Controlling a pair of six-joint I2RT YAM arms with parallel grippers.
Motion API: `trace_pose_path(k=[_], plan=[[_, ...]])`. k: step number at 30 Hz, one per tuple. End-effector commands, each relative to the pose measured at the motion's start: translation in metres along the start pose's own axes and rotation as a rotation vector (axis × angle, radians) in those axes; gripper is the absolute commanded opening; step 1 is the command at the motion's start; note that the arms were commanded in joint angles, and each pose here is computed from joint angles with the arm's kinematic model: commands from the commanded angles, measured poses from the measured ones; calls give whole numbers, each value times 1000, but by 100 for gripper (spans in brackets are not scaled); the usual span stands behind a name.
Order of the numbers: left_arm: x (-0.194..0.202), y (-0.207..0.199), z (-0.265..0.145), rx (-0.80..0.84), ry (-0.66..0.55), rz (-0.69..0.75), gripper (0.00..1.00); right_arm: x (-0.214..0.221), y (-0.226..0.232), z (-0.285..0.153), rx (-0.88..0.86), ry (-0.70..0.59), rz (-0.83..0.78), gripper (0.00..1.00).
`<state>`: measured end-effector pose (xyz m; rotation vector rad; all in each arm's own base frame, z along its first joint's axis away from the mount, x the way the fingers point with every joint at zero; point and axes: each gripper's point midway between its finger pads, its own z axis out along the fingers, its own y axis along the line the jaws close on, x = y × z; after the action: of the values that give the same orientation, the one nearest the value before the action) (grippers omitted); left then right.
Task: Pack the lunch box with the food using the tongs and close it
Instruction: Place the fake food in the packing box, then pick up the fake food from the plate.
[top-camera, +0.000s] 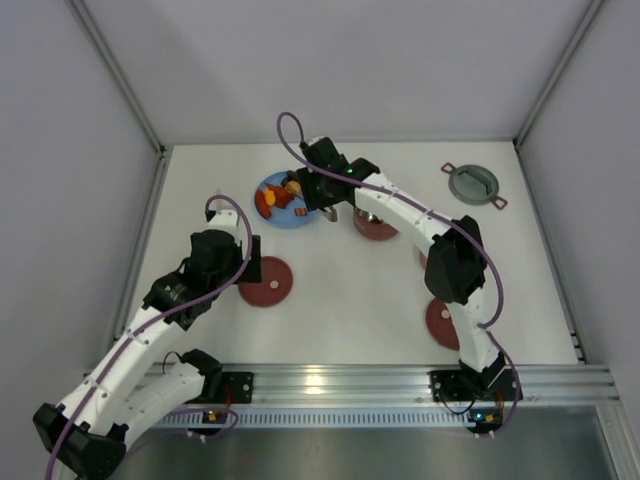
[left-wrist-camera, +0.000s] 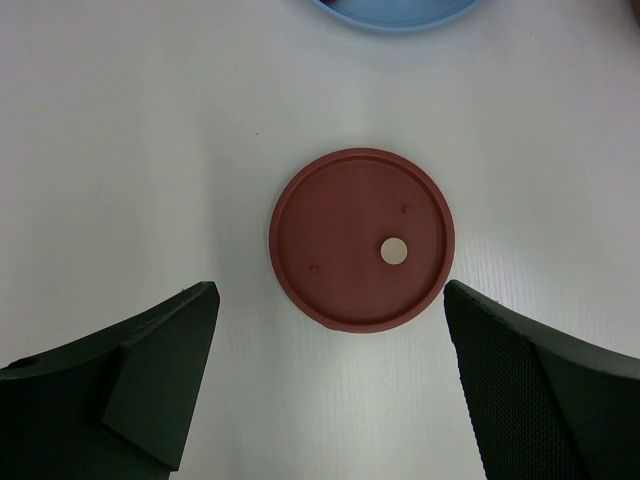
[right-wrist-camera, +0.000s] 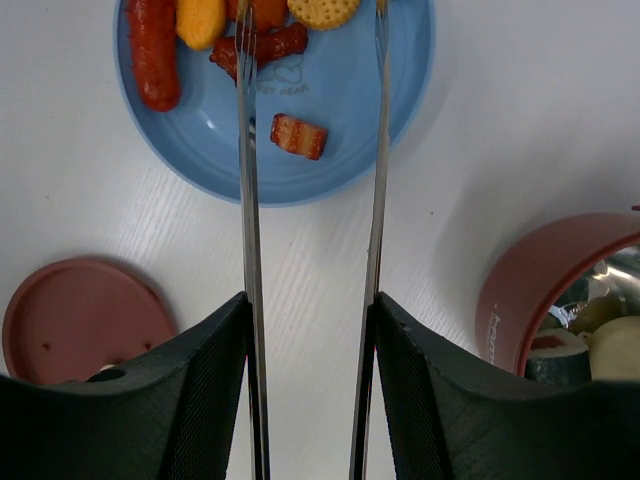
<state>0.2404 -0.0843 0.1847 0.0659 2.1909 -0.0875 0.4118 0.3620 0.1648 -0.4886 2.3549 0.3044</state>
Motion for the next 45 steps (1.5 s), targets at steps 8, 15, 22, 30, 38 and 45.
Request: trace_pose_path(k=[8,15,22,30,38,45], plan=[[-3,-2,0,7,-14,-11,99,-29,21,17,-58,-102,16,50],[-3,-2,0,5,-14,-11,99,-24,24,23,-71,-87,24,50],[-3,-2,0,7,-14,-11,99,-18,20,13,-57,-71,20,49],[-2,-2,1,3,-12,-12,99,-24,24,10,-63,-89,13,49],[-2,-2,1,4,-10,-11,99,-22,40,13,-119,-85,22,49],[-3,-2,1,4,-13,-11,99,-24,48,5,-138,-102,25,49]])
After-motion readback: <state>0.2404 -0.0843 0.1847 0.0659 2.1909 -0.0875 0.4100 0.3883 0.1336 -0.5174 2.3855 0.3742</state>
